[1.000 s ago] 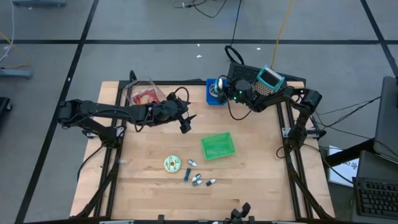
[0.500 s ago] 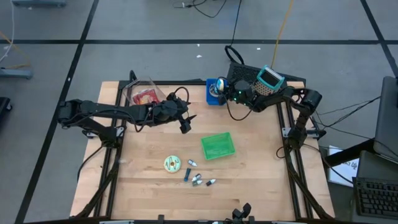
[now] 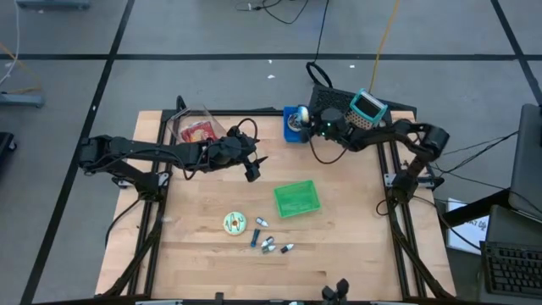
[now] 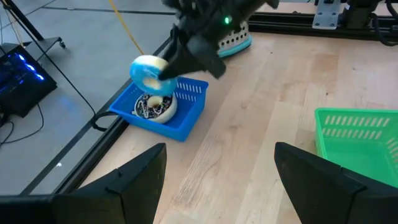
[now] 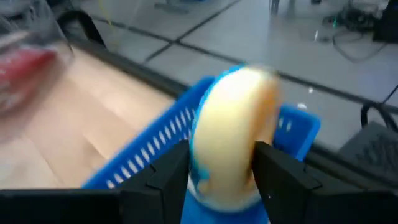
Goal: Pick & Place Food Item
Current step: Put the blue donut into the blue bin
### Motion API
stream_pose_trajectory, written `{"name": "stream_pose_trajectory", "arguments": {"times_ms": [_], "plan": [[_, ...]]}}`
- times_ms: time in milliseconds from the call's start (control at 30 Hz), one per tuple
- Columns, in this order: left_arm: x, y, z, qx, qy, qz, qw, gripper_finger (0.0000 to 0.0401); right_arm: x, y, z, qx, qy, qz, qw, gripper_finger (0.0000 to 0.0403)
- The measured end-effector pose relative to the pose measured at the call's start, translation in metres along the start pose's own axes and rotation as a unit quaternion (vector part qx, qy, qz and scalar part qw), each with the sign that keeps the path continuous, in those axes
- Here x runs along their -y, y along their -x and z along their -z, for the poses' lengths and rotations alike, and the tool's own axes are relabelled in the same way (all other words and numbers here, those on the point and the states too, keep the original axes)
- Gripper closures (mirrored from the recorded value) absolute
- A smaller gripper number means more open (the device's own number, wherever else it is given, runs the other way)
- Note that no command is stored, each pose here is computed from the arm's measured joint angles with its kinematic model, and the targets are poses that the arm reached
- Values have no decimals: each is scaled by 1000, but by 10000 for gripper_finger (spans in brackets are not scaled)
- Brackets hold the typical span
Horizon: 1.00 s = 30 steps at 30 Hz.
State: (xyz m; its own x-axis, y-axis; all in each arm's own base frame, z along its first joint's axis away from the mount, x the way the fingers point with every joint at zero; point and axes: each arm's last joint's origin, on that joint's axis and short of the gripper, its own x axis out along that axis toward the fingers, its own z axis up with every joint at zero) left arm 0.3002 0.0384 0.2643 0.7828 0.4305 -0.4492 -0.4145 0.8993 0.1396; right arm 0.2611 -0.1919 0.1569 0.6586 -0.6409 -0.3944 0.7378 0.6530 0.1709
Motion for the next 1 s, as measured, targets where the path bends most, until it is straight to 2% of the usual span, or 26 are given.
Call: {"name": "stream_pose_trajectory", "arguments": {"times_ms": [167,300,433,567,633,800,1000], "plan": [[0,0,0,0,0,0,1000,103,-5,13,-20,44,-5,-18,999,241],[0,0,0,0,2,0,1000,103,-6,15,-22,50,-2,-21,999,244],[0,0,0,0,2,0,1000,103,-7,15,-17,23,27,-26,999,243],[0,0,0,0,2,0,1000,103,-17,16,-10,-13,56,-86,995,237],[0,0,0,0,3,0,1000,103,-21,17,-6,-23,76,-94,992,234],[0,0,0,0,5,0,1000,103,-23,17,-4,-38,127,-94,987,221],[0,0,0,0,9,3,1000,103,-14,6,-30,-69,156,-66,983,204]]}}
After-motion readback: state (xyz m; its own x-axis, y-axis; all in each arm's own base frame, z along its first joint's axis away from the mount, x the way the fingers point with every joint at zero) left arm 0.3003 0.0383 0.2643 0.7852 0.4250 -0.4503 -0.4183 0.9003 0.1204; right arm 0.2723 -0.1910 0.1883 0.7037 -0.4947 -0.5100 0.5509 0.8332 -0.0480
